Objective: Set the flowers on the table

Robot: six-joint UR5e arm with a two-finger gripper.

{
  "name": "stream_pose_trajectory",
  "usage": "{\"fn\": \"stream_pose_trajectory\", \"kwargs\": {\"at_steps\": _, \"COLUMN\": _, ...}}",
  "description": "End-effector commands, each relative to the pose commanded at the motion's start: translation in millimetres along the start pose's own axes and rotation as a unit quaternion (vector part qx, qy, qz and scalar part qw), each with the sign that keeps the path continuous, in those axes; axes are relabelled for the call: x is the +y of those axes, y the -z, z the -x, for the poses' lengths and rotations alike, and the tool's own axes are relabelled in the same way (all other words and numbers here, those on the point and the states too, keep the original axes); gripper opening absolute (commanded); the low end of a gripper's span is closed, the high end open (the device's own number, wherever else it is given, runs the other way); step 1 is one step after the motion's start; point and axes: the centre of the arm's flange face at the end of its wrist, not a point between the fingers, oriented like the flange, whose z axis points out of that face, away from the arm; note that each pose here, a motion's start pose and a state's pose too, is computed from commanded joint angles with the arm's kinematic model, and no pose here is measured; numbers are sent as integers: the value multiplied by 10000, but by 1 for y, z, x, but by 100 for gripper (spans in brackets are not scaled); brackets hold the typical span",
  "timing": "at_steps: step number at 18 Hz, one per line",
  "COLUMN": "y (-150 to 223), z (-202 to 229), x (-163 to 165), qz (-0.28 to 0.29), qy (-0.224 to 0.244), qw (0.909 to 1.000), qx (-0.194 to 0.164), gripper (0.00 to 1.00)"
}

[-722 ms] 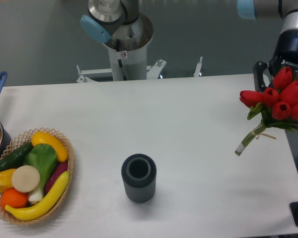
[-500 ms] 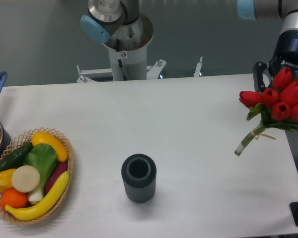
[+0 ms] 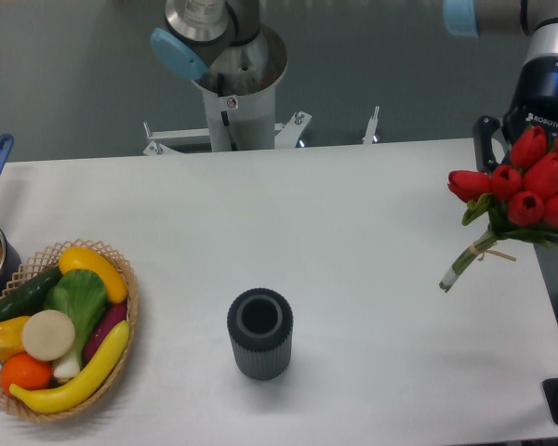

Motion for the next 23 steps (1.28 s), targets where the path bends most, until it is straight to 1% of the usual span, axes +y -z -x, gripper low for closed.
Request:
{"fn": "stream_pose_trajectory", "kwargs": {"at_steps": 2, "y": 0, "z": 0, "x": 2, "qz": 169, "qy": -100, "qw": 9998, "qx": -97, "gripper": 44}}
{"fn": "stream_pose_trajectory", "kwargs": {"at_steps": 5, "y": -3, "z": -1, "x": 5, "qz": 619, "qy": -332, "qw": 9971, "qx": -308, "gripper": 44}}
{"fn": "stream_pose_trajectory", "kwargs": {"at_steps": 7, "y": -13, "z": -6, "x": 4, "qz": 969, "qy": -425, "qw": 9935, "qx": -409, "gripper": 44}}
{"fn": "stream_pose_trajectory", "kwargs": {"at_steps": 8, "y": -20, "z": -9, "x": 6, "qz": 1221, "qy": -540, "qw": 9900, "qx": -467, "gripper": 44}}
{"fn": "stream_pose_trajectory", "kwargs": {"at_steps": 9, "y": -25, "z": -10, "x": 9, "qz": 1511, "qy": -730, "qw": 9843, "qx": -548, "gripper": 44}}
{"fn": "stream_pose_trajectory", "kwargs": {"at_steps": 11, "y": -41, "z": -19, "x": 13, "qz": 2004, "qy": -1047, "qw": 9724, "qx": -584, "gripper": 44}}
{"fn": "stream_pose_trajectory", "kwargs": {"at_steps": 14, "y": -55, "z": -25, "x": 21, "qz": 2558, "qy": -1225, "qw": 9566, "qx": -668, "gripper": 44}}
{"fn": "stream_pose_trajectory", "kwargs": {"at_steps": 15, "y": -61, "z": -28, "x": 24, "qz": 2785, "qy": -1310, "qw": 9490, "qx": -687, "gripper": 44}}
{"fn": "stream_pose_trajectory", "kwargs": {"at_steps": 16, "y": -71, "z": -33, "x": 26, "qz": 3029, "qy": -1464, "qw": 9393, "qx": -670, "gripper": 44}}
{"fn": "stream_pose_trajectory", "kwargs": {"at_steps": 18, "y": -85, "z": -41, "x": 32, "qz": 3518, "qy": -1711, "qw": 9178, "qx": -683, "gripper": 44}}
{"fn": "stream_pose_trajectory", "kwargs": {"at_steps": 20, "y": -103, "z": -45, "x": 46, "qz": 3974, "qy": -1753, "qw": 8985, "qx": -642, "gripper": 43}}
{"fn": "stream_pose_trajectory", "kwargs": {"at_steps": 21, "y": -113, "z": -46, "x": 53, "qz": 4125, "qy": -1771, "qw": 8915, "qx": -612, "gripper": 35}}
{"fn": "stream_pose_trajectory", "kwargs": {"at_steps": 22, "y": -122, "z": -47, "x": 62, "qz": 4232, "qy": -1766, "qw": 8869, "qx": -564, "gripper": 33}}
{"fn": "stream_pose_trajectory", "kwargs": {"at_steps": 23, "y": -131, "z": -48, "x": 70, "qz": 4300, "qy": -1762, "qw": 8841, "qx": -488, "gripper": 33}}
